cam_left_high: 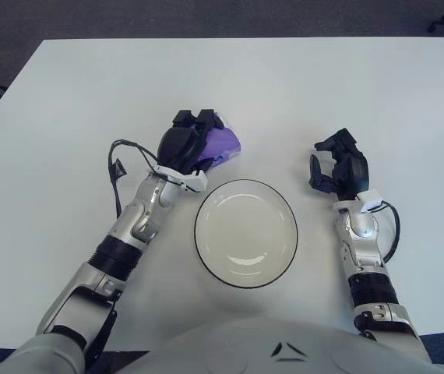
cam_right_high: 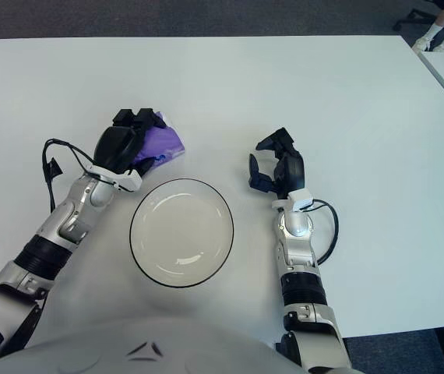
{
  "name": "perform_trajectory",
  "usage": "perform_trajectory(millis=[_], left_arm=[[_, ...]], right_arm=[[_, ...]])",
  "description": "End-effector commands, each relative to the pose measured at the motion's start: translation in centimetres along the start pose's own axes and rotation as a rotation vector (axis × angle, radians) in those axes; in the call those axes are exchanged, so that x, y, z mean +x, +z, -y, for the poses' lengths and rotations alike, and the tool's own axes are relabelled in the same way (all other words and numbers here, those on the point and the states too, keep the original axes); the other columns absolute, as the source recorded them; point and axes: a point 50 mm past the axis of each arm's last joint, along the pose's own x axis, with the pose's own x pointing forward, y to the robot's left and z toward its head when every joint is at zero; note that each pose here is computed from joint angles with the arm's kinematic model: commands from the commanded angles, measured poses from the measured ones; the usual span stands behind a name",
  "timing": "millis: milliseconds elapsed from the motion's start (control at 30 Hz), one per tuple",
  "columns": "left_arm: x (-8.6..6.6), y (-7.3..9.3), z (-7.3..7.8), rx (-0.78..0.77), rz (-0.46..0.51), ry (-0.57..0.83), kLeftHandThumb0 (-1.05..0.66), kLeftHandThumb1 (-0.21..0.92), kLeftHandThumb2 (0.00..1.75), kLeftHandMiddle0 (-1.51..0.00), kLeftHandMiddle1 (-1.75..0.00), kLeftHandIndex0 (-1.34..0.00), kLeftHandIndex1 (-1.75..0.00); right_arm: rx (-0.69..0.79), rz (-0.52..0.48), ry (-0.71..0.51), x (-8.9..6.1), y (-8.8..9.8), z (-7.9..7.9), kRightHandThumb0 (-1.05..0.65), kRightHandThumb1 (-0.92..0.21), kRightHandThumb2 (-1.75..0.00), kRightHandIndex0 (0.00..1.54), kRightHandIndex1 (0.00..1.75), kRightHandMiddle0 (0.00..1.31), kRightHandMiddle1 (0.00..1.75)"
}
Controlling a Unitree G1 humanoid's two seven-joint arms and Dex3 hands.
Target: Put the tissue paper into the plate.
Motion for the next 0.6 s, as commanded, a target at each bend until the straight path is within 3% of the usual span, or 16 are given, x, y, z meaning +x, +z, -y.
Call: perform_trajectory(millis=[0, 233, 567], left_arm=[[-1.0, -1.2, 1.1, -0.007, -0.049, -0.008, 0.00, 0.00, 1.65, -0.89, -1.64, -0.61, -1.75], [-1.1, -0.9, 0.5, -0.041, -0.025, 0.190, 0.00, 0.00, 1.68, -0.86, -1.73, -0.61, -1.75], [-1.6, -0.8, -0.1, -0.171, -0.065, 0.354, 0.00, 0.04, 1.63, -0.85, -1.70, -0.57, -1.75]], right_arm=[[-0.001, -0.102, -0.017, -2.2, -2.1, 0.3, -0.01, -0.35, -1.24, 0.64, 1.57, 0.40, 1.75], [-0.022, -0.119, -0.022, -2.3, -2.3, 0.3, -0.01, -0.37, -1.20, 0.61, 1.56, 0.40, 1.75], [-0.029, -0.137, -0.018, -2.3, -2.4, 0.3, -0.01, -0.36, -1.22, 0.61, 1.57, 0.41, 1.75]])
